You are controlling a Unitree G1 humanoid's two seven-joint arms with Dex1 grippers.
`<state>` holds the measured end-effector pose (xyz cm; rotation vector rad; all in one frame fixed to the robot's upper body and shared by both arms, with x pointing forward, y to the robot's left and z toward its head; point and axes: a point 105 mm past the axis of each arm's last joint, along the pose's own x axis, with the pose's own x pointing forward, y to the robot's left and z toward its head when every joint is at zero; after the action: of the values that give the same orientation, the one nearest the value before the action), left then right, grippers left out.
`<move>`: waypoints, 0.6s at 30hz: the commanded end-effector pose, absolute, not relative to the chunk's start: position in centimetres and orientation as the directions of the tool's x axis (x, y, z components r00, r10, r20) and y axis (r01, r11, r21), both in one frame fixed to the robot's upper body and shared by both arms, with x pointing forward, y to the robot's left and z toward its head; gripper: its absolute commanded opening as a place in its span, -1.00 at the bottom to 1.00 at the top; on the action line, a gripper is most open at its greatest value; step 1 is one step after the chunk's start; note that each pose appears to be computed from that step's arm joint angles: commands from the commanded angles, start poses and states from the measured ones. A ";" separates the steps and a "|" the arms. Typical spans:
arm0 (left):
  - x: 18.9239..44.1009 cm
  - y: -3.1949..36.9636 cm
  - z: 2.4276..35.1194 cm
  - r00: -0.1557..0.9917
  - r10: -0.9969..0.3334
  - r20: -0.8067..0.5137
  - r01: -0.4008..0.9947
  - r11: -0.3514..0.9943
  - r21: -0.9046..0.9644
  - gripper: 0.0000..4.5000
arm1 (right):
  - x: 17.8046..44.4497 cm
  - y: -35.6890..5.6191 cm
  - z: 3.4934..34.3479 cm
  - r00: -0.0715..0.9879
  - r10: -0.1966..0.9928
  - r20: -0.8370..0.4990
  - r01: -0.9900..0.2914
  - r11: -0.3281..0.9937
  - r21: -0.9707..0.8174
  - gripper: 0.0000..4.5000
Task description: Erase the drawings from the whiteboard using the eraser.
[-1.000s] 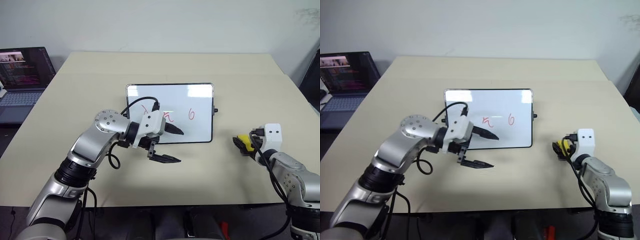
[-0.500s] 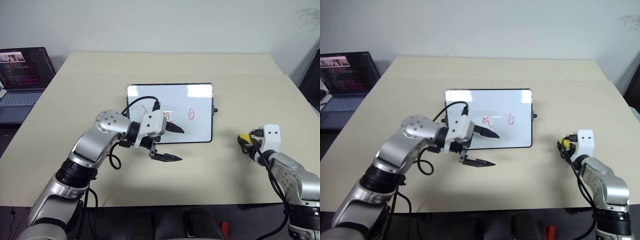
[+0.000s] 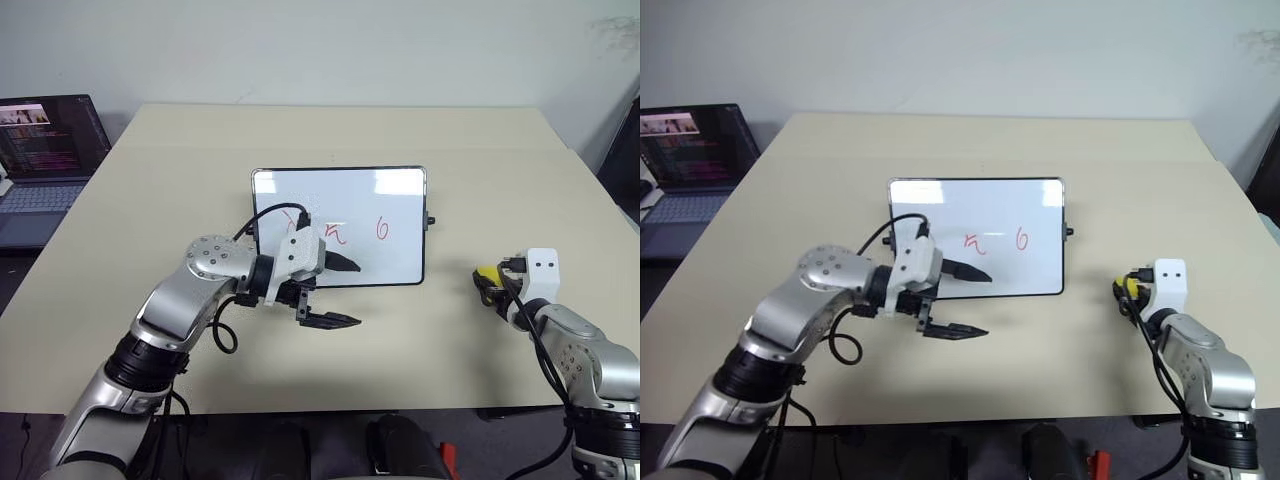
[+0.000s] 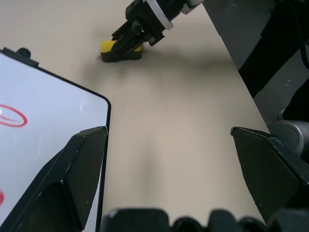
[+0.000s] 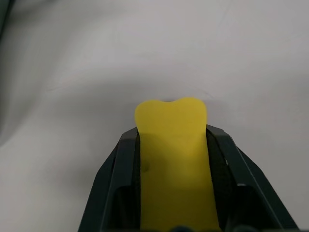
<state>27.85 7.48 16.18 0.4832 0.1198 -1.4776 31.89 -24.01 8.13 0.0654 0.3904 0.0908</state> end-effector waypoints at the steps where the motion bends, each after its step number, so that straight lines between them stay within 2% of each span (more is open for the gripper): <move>1: 27.8 8.6 17.3 0.175 -0.929 -0.326 0.963 0.092 0.253 1.00 | 31.7 -24.1 9.8 0.945 0.105 -0.309 -0.079 0.992 0.096 -0.37; 9: 27.5 9.5 16.7 0.241 -0.917 -0.319 0.959 0.175 0.222 1.00 | 31.4 -23.9 10.2 0.954 0.130 -0.271 -0.076 0.977 0.198 -0.37; 14: 27.9 10.6 16.7 0.308 -0.898 -0.313 0.945 0.250 0.210 1.00 | 31.1 -22.6 13.5 0.967 0.228 -0.115 -0.164 0.898 0.408 -0.37; 18: 28.0 11.9 16.3 0.381 -0.871 -0.310 0.923 0.336 0.189 1.00 | 30.4 -21.6 15.8 0.957 0.287 -0.041 -0.240 0.864 0.442 -0.37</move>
<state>28.10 11.61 15.03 0.3488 0.2127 -1.2079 30.80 -22.15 13.69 0.4486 0.1689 0.2292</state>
